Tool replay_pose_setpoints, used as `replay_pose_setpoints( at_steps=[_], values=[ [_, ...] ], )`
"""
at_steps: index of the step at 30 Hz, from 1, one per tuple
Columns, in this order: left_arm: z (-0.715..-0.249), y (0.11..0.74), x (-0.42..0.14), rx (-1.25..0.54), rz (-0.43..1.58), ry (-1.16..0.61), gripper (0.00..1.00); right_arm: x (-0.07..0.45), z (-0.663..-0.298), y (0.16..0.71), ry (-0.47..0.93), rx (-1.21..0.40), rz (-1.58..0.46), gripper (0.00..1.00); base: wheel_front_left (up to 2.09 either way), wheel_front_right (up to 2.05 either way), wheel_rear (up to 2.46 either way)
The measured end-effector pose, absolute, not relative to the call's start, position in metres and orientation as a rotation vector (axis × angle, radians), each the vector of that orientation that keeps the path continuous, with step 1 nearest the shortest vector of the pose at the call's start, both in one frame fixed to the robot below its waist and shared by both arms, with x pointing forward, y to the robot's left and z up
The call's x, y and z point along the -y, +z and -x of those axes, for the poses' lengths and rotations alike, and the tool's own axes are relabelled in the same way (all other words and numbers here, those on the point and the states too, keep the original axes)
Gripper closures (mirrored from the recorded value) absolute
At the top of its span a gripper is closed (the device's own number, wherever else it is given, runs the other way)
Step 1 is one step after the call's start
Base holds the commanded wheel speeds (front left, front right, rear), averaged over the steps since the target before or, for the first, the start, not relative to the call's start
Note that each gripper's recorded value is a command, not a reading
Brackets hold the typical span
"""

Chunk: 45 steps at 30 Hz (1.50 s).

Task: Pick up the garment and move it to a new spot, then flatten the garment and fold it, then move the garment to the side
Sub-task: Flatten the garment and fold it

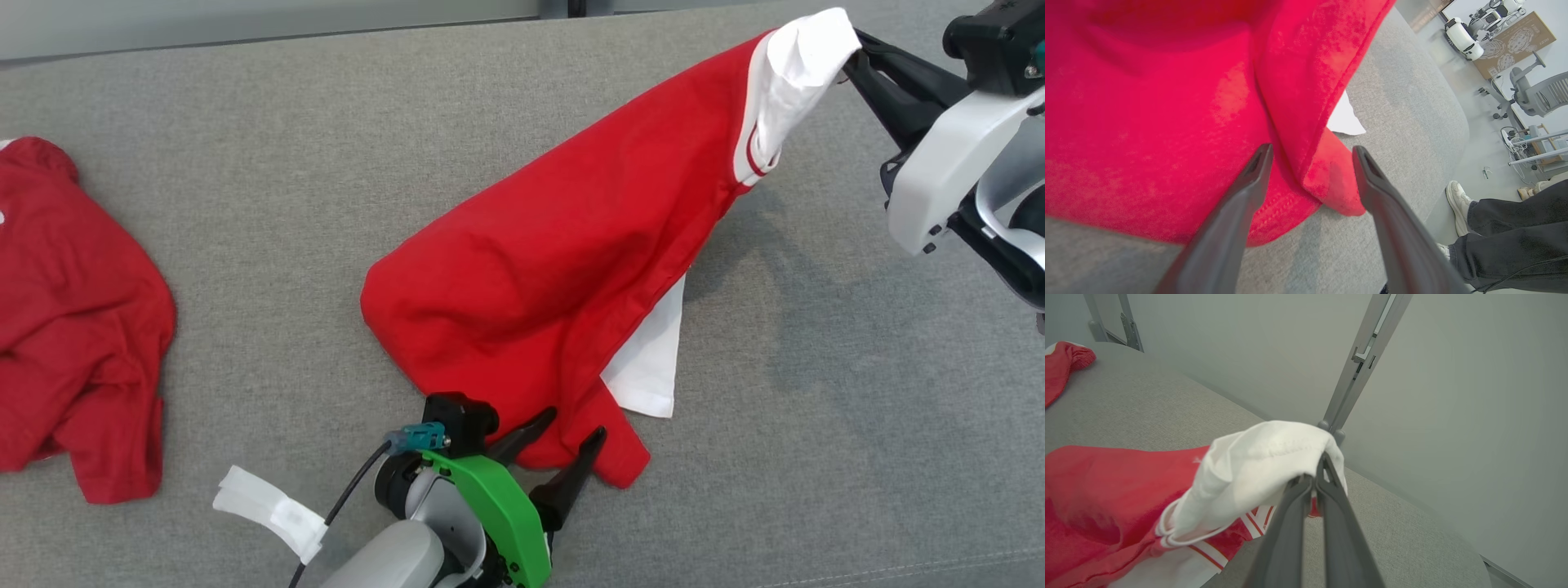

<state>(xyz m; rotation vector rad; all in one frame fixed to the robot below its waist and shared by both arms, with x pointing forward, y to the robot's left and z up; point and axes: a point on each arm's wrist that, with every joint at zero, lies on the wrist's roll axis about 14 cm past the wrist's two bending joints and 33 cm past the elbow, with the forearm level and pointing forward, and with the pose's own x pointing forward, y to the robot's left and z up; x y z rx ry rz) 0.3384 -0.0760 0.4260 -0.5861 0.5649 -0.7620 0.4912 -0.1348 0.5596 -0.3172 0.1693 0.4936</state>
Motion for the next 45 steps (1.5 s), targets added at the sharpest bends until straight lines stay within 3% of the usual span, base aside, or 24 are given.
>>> replay_pose_setpoints(
  at_steps=[32, 33, 34, 36, 45],
  values=[
    [-0.312, 0.411, 0.109, -0.631, 0.546, -0.921, 0.00, 0.144, -0.514, 0.568, 0.447, -0.101, 0.340, 1.00, 0.00, 0.00, 0.00],
    [-0.311, 0.411, 0.109, -0.633, 0.545, -0.925, 0.07, 0.144, -0.514, 0.568, 0.446, -0.102, 0.341, 1.00, 0.00, 0.00, 0.00],
    [-0.311, 0.411, 0.110, -0.632, 0.548, -0.926, 0.29, 0.144, -0.513, 0.568, 0.446, -0.102, 0.342, 1.00, 0.00, 0.00, 0.00],
    [-0.311, 0.411, 0.111, -0.636, 0.551, -0.928, 1.00, 0.145, -0.514, 0.568, 0.444, -0.100, 0.343, 1.00, 0.00, 0.00, 0.00],
    [-0.306, 0.406, 0.109, -0.659, 0.533, -0.925, 1.00, 0.155, -0.517, 0.581, 0.404, -0.056, 0.338, 1.00, 0.00, 0.00, 0.00]
  ],
)
